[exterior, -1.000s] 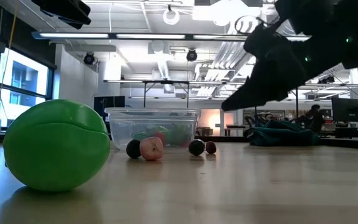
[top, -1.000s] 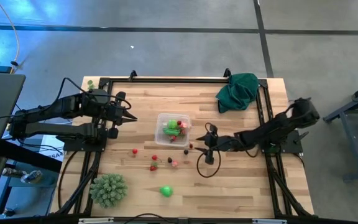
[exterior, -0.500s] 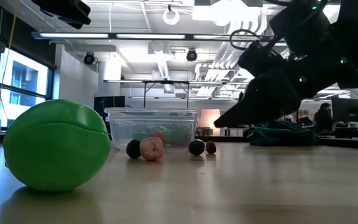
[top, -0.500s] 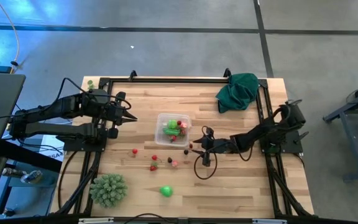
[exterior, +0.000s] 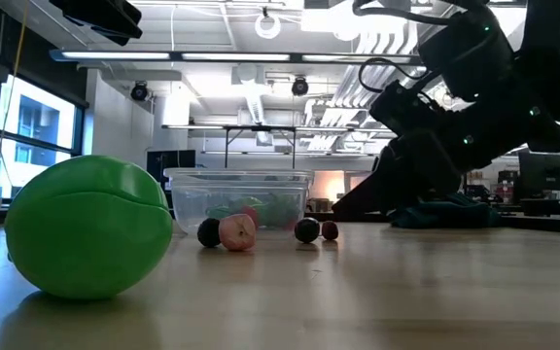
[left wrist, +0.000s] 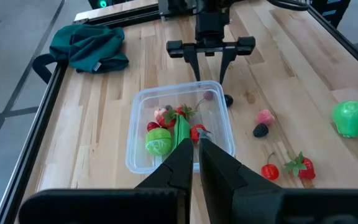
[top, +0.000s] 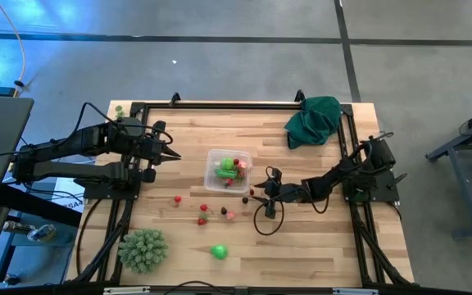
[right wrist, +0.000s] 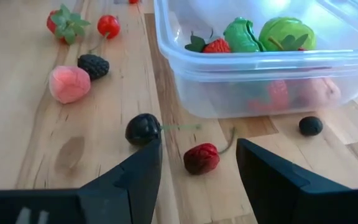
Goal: Pick and placing Produce into tupperware
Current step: Put the red cherry into the transparent container
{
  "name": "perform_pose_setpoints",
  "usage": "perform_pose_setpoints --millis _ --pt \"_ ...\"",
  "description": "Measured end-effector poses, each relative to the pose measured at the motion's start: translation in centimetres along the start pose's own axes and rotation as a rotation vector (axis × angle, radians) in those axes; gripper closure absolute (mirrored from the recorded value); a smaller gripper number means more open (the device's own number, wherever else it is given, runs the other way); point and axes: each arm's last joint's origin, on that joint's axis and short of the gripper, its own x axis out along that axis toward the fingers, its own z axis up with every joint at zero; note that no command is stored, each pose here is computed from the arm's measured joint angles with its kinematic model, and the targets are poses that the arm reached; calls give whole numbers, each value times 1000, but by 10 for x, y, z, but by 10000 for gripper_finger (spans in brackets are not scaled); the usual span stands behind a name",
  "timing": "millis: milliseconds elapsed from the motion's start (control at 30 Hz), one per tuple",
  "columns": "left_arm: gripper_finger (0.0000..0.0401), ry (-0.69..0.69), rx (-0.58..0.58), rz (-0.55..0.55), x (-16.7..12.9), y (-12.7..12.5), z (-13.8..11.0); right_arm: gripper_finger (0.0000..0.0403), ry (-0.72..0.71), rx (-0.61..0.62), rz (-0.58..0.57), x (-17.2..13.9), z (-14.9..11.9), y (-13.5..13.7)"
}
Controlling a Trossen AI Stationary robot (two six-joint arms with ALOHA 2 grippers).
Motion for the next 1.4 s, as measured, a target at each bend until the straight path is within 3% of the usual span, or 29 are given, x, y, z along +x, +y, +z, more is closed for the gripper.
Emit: perform_pose_setpoints --millis 567,1400 --pt "382 0 0 0 0 0 0 204 70 -12 -35 13 11 -1" --pt "382 0 0 0 0 0 0 204 108 73 -42 21 -5 -1"
